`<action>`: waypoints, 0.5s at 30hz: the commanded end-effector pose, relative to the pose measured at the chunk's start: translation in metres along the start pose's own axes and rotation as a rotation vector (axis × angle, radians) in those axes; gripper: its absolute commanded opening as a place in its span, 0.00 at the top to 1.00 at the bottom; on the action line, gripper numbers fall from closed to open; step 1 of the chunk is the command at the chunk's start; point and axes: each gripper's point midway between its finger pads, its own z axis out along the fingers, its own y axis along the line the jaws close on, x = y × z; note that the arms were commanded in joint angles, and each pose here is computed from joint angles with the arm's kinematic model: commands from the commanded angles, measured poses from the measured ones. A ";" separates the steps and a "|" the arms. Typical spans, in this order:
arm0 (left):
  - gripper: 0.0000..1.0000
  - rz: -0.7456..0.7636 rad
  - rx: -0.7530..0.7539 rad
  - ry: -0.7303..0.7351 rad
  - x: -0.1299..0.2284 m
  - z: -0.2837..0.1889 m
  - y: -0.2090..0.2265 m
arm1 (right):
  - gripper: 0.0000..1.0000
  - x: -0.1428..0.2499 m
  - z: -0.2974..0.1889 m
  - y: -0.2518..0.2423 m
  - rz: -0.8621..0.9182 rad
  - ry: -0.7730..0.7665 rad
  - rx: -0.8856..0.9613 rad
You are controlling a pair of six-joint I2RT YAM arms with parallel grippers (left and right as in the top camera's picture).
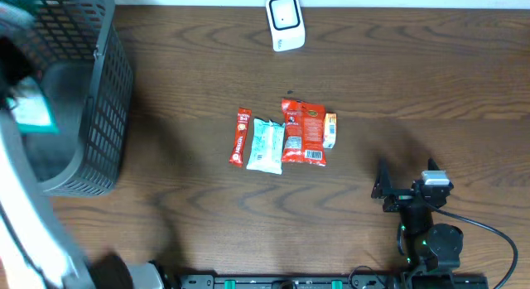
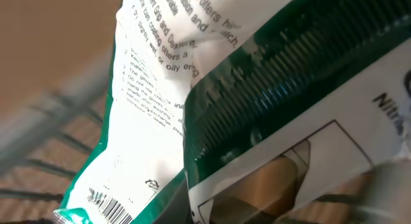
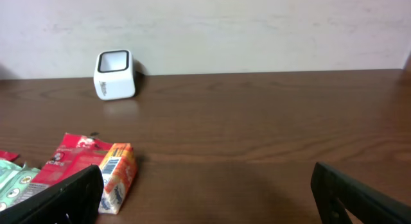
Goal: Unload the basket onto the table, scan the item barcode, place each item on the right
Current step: 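Move the left gripper into the basket and grasp the green gloves pack, then carry the gloves pack out and lay it left of the Nescafe stick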
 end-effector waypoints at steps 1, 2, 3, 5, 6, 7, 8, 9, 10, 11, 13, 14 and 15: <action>0.93 -0.047 0.088 -0.246 -0.034 -0.105 -0.016 | 0.01 0.001 0.000 -0.002 -0.011 0.001 0.006; 0.93 -0.046 0.118 -0.289 -0.036 -0.128 -0.021 | 0.01 0.001 0.000 -0.002 -0.011 0.001 0.006; 0.93 -0.042 0.164 -0.338 -0.034 -0.161 -0.029 | 0.01 0.001 0.000 -0.002 -0.011 0.001 0.006; 0.93 -0.024 0.219 -0.369 -0.027 -0.189 -0.039 | 0.01 0.001 0.000 -0.002 -0.011 0.001 0.006; 0.93 -0.010 0.274 -0.374 -0.016 -0.210 -0.049 | 0.01 0.001 0.000 -0.002 -0.011 0.001 0.006; 0.93 -0.011 0.319 -0.357 -0.005 -0.222 -0.056 | 0.01 0.001 0.000 -0.002 -0.011 0.001 0.006; 0.93 -0.001 0.362 -0.325 0.009 -0.230 -0.063 | 0.01 0.001 0.000 -0.002 -0.011 0.001 0.006; 0.93 0.021 0.395 -0.284 0.023 -0.234 -0.070 | 0.01 0.001 0.000 -0.002 -0.011 0.001 0.006; 0.93 0.047 0.424 -0.227 0.040 -0.234 -0.076 | 0.01 0.001 0.000 -0.002 -0.011 0.001 0.006; 0.93 0.064 0.442 -0.172 0.054 -0.231 -0.081 | 0.01 0.001 0.000 -0.002 -0.011 0.001 0.006; 0.93 0.099 0.474 -0.040 0.087 -0.219 -0.095 | 0.01 0.001 0.000 -0.002 -0.011 0.001 0.006; 0.93 0.143 0.495 0.048 0.111 -0.206 -0.109 | 0.01 0.001 0.000 -0.002 -0.011 0.001 0.006; 0.93 0.164 0.504 0.086 0.123 -0.200 -0.116 | 0.01 0.001 0.000 -0.002 -0.011 0.001 0.006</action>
